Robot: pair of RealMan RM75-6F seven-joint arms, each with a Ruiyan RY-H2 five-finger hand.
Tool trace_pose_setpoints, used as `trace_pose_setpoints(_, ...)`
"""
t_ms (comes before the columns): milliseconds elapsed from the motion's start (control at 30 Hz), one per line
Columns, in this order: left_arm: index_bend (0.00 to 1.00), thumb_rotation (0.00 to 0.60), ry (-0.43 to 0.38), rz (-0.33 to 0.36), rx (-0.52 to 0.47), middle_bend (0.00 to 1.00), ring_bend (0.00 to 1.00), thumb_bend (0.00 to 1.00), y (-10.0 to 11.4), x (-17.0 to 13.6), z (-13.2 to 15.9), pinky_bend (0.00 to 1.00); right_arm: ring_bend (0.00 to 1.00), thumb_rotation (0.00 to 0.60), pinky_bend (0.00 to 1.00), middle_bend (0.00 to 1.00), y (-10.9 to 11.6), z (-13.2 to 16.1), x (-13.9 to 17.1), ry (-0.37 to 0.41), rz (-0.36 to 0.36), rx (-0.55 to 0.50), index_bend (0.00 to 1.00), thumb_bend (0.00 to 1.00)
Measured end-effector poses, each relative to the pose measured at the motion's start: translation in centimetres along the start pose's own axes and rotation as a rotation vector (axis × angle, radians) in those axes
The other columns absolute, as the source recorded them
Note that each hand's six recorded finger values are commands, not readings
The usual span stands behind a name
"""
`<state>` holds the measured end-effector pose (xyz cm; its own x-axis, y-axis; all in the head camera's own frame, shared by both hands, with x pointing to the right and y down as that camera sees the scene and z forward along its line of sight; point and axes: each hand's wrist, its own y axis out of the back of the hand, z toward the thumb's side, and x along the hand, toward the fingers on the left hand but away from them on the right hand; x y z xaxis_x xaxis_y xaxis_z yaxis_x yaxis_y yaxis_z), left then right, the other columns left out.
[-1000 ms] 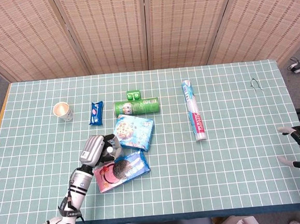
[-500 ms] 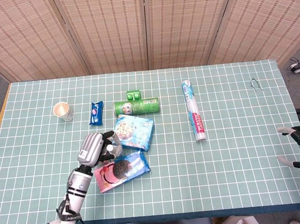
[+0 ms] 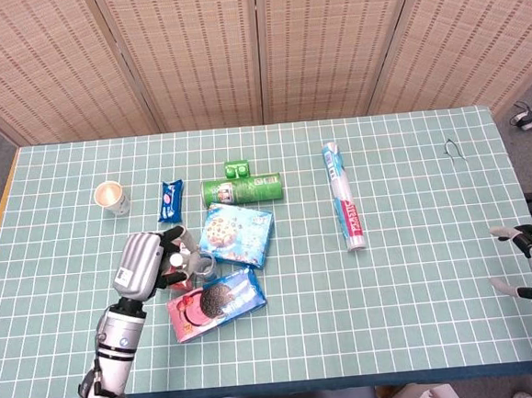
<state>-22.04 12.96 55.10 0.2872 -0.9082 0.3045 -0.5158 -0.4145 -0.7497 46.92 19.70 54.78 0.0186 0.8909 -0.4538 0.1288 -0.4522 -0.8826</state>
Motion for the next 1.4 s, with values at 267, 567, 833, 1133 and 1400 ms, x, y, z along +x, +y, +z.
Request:
trace_pose_setpoints(267, 0.75, 0.600, 0.023, 0.024, 0.175, 1.00, 1.00, 0.64, 1.9, -1.0, -1.4, 0.99, 0.22, 0.600, 0.41, 0.36, -0.3, 0.0, -0.1, -0.006, 0.007, 0.007, 0.28, 0.06)
trace_pose_setpoints(567, 0.78, 0.600, 0.053, 0.065, 0.441, 1.00, 1.00, 0.64, 3.1, -2.1, -3.3, 0.99, 0.22, 0.600, 0.41, 0.36, -0.7, 0.0, -0.4, -0.016, 0.019, 0.016, 0.28, 0.06)
trace_pose_setpoints(833, 0.79, 0.600, 0.083, -0.006, 0.070, 1.00, 1.00, 0.65, 3.3, -2.3, -3.8, 0.99, 0.22, 0.600, 0.41, 0.36, -0.8, 0.0, -0.5, -0.017, 0.022, 0.019, 0.28, 0.06)
trace_pose_setpoints(1133, 0.79, 0.600, 0.089, -0.007, -0.148, 1.00, 1.00, 0.65, 4.1, -2.1, -4.7, 0.99, 0.22, 0.600, 0.41, 0.36, -0.8, -0.1, -0.5, -0.018, 0.021, 0.017, 0.28, 0.06)
trace_pose_setpoints(1400, 0.80, 0.600, 0.100, 0.103, 0.246, 1.00, 1.00, 0.65, 4.8, -1.8, -5.8, 0.99, 0.22, 0.600, 0.41, 0.36, -0.7, -0.2, -0.5, -0.021, 0.020, 0.014, 0.28, 0.06)
